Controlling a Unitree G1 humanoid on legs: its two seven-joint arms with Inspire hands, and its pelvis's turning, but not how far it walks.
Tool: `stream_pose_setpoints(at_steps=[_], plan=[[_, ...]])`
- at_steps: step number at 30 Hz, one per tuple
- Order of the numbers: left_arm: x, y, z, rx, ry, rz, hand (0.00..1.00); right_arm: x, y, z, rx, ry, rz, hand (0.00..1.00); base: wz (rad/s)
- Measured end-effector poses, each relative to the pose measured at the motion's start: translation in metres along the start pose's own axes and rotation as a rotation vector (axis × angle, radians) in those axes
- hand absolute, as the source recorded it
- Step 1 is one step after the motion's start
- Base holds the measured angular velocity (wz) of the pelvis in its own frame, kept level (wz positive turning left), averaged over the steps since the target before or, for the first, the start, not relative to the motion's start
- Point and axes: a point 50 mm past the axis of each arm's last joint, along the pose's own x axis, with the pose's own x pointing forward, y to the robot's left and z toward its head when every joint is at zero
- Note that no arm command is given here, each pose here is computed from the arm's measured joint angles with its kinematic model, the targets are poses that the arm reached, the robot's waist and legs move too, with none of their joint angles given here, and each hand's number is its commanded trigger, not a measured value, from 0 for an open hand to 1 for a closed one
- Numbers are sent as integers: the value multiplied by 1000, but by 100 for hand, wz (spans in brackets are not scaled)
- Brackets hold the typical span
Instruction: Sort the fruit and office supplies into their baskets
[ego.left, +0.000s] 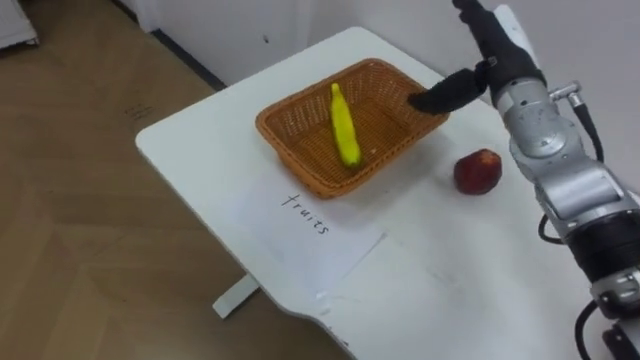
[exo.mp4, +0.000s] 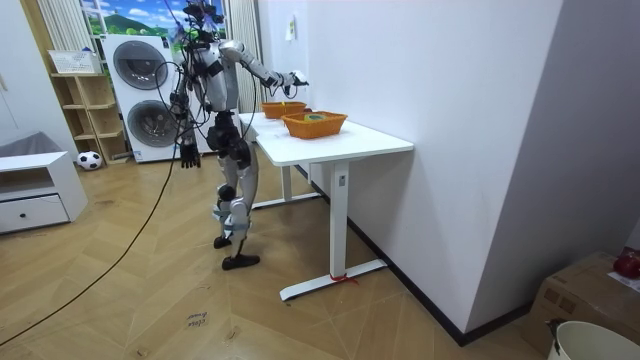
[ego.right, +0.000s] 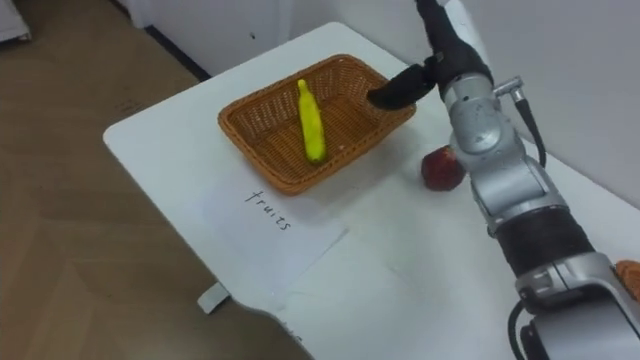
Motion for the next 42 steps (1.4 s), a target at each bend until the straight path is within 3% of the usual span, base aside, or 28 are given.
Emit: stream_pose_setpoints(at_steps=[17,42], plan=[[-5,-23,3,-13,7,-48,0,-7,-27,-20,184,79,-177,0,-2],[-7,-32,0,8,11,-82,0,-18,-20,-40,292,147,-168,0,-1]])
